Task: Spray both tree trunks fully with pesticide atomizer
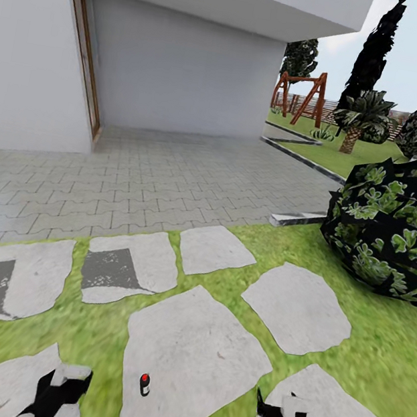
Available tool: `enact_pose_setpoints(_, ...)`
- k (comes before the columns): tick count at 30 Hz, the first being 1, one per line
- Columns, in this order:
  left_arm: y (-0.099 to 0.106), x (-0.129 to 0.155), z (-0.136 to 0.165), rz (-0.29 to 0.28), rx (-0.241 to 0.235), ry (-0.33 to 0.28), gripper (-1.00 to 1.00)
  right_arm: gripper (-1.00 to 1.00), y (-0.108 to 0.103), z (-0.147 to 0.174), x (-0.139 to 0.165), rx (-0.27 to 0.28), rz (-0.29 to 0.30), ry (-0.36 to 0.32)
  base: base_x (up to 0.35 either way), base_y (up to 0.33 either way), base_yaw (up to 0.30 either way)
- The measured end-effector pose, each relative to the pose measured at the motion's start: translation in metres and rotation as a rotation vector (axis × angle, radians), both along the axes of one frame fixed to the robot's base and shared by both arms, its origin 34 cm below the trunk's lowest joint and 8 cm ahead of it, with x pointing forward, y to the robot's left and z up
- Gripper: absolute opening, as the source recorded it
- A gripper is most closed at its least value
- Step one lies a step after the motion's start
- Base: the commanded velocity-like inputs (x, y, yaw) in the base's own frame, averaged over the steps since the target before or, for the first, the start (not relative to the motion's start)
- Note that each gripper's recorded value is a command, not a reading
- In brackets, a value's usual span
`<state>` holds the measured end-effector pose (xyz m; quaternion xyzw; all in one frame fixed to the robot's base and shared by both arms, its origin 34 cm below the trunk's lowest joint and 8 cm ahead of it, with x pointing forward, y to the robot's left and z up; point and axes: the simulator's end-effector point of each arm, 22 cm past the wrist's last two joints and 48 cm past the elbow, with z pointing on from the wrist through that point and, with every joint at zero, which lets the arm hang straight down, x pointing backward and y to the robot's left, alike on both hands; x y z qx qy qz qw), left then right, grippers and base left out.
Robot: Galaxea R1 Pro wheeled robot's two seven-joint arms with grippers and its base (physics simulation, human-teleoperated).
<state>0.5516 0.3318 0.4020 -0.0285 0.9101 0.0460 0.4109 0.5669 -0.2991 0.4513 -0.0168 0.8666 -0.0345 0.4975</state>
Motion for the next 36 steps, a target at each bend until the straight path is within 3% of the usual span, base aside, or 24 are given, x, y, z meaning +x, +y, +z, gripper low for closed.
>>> enact_pose_setpoints(3,-0.003,0.019,0.009,-0.002,-0.003,-0.023,1.00,1.00,0.000,0.035,0.053,0.002,-0.002,-0.088,0.000,0.000,0.000)
enact_pose_setpoints(10,-0.001,0.031,0.018,-0.005,0.002,-0.051,1.00,1.00,-0.001,0.057,0.081,0.005,-0.005,-0.139,0.000,0.000,0.000)
enact_pose_setpoints(15,0.000,0.033,0.019,-0.005,0.004,-0.059,1.00,1.00,0.001,0.053,0.079,0.007,-0.001,-0.130,0.026,0.027,0.000)
enact_pose_setpoints(18,-0.001,0.033,0.019,-0.005,0.002,-0.059,1.00,1.00,-0.001,0.029,0.062,0.007,-0.004,-0.066,0.108,0.202,-0.009)
enact_pose_setpoints(22,-0.003,0.033,0.019,-0.006,0.000,-0.059,1.00,1.00,-0.003,0.015,0.050,0.007,-0.011,-0.030,0.081,0.270,-0.159)
enact_pose_setpoints(36,-0.003,0.034,0.020,-0.003,-0.001,-0.063,1.00,1.00,-0.005,0.010,0.046,0.008,-0.019,-0.015,-0.017,0.304,-0.288)
